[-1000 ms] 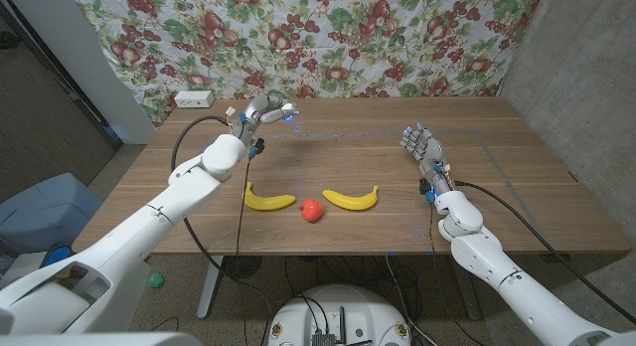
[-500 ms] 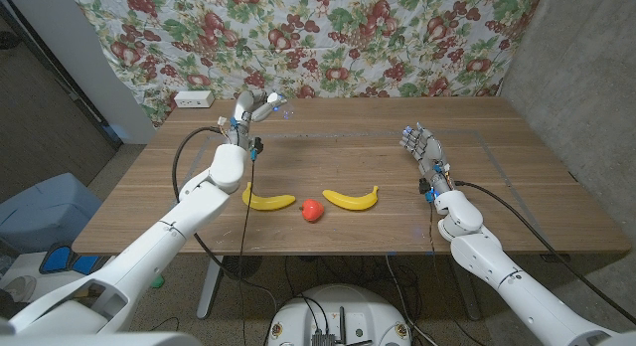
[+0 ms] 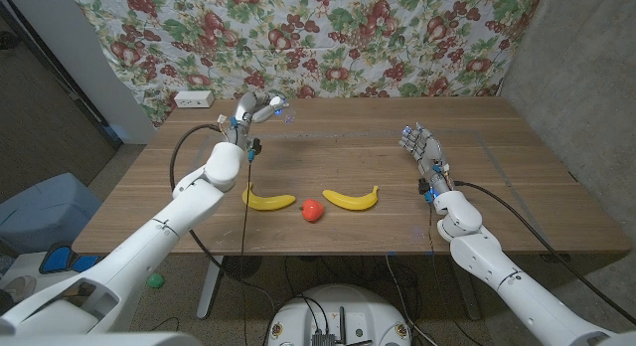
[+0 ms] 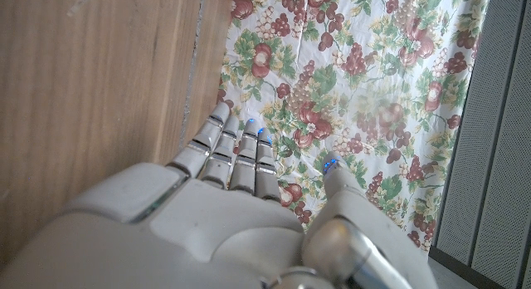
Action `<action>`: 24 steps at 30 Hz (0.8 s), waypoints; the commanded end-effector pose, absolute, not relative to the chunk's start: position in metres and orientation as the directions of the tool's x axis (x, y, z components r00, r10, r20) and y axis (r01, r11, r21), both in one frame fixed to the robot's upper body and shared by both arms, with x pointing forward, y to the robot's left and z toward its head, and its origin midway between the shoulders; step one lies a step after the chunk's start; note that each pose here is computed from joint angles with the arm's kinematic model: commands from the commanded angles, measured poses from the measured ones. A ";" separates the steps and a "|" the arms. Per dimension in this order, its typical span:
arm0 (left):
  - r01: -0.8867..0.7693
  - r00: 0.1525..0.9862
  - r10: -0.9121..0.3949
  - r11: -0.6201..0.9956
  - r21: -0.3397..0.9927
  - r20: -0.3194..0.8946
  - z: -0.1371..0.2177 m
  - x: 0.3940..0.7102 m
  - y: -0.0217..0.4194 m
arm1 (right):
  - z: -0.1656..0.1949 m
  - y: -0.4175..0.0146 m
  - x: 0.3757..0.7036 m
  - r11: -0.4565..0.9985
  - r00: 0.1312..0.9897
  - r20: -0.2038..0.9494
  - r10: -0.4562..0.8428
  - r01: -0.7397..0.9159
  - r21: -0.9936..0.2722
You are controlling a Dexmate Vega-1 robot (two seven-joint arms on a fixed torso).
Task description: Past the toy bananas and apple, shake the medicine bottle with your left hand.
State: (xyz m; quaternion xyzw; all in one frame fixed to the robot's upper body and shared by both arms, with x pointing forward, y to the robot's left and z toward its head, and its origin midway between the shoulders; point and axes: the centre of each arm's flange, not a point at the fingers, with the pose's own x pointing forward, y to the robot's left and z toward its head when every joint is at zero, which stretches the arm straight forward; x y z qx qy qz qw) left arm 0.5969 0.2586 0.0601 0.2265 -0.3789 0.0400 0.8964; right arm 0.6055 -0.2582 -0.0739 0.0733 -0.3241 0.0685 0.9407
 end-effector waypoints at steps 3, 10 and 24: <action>-0.112 0.800 -0.272 0.808 0.578 0.535 0.068 0.606 0.256 | -0.074 -0.254 0.605 0.980 0.781 0.619 0.082 -0.175 0.090; -0.067 0.821 -0.311 0.779 0.623 0.478 0.070 0.612 0.255 | -0.074 -0.253 0.605 0.981 0.783 0.618 0.075 -0.171 0.097; -0.065 0.805 -0.324 0.784 0.617 0.497 0.071 0.614 0.256 | -0.074 -0.251 0.606 0.981 0.785 0.615 0.078 -0.170 0.093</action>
